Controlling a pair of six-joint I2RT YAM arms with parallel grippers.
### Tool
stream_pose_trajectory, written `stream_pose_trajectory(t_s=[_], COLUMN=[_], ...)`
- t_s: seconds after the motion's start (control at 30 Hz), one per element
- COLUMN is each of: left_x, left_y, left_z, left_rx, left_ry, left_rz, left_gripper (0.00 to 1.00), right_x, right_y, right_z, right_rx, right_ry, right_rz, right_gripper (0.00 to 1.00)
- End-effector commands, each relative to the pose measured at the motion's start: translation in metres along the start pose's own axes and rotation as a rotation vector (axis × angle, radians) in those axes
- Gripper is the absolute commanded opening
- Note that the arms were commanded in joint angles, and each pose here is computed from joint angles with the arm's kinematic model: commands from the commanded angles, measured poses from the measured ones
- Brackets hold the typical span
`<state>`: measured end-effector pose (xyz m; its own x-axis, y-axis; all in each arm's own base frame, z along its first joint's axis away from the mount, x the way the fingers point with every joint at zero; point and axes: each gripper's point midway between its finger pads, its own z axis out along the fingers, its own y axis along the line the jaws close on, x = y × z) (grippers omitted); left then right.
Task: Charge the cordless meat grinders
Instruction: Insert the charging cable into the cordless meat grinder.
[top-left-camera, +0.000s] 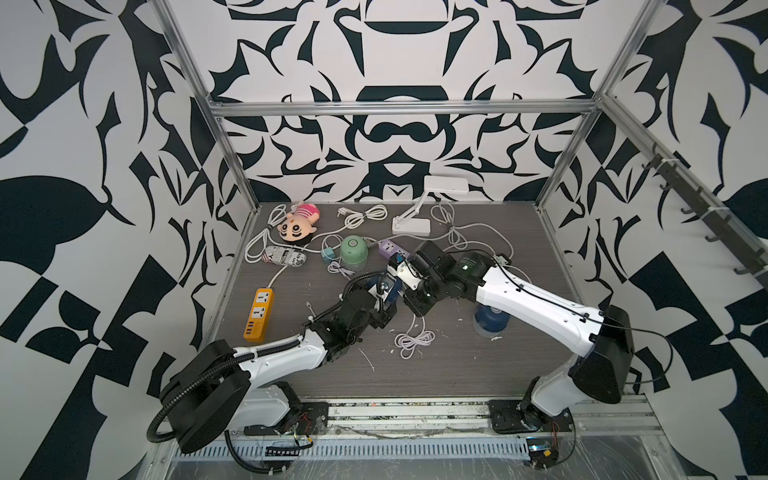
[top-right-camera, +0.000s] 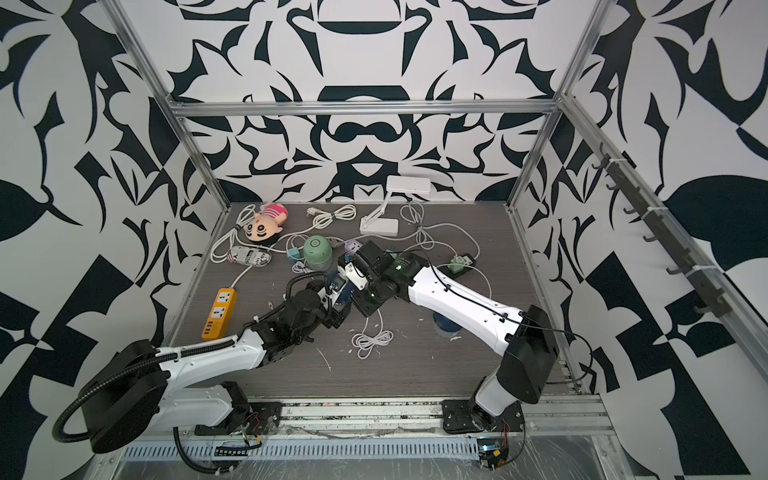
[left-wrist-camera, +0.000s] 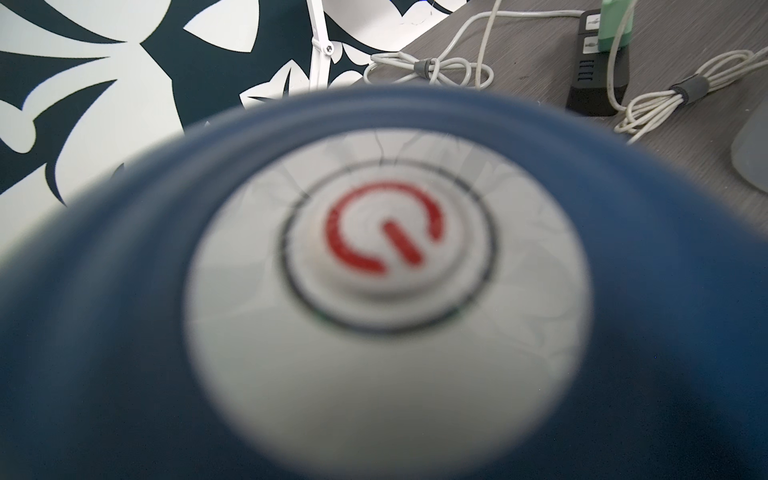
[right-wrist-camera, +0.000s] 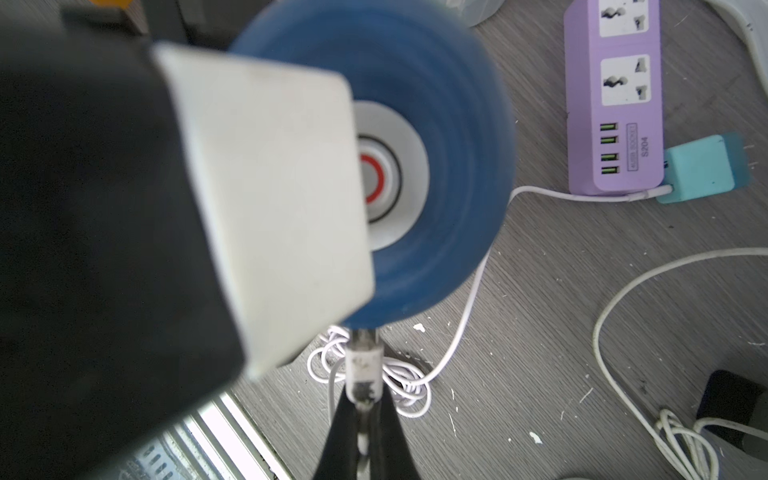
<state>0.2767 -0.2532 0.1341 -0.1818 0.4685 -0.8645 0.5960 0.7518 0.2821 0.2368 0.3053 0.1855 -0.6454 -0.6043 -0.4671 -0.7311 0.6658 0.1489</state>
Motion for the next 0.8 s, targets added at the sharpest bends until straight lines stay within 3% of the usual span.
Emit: stream_pose_trajectory(t_s=[0.0,0.43,0.77], left_x=[-0.001,0.008,0.007], left_y=[-0.032,-0.041,-0.042], left_z=[-0.005,0.000,0.000], left_rx=[0.119,0.140,0.143], left_ry=[-0.029,0.003,-0.002], left_rz=[0.061,0.074,0.068], left_gripper=[0.38,0.37,0.36], right_x=[-0.069,-0.078,-0.075], right_y=[-0.003,0.012,0.009], right_z=[-0.041,-0.046,-0.042], right_rx=[0.006,-0.083,-0.029], right_ry=[-0.277,-0.297,-0.292], right_rz=[-0.020,-0.022,-0.043], right_gripper=[0.00,0.00,0.00])
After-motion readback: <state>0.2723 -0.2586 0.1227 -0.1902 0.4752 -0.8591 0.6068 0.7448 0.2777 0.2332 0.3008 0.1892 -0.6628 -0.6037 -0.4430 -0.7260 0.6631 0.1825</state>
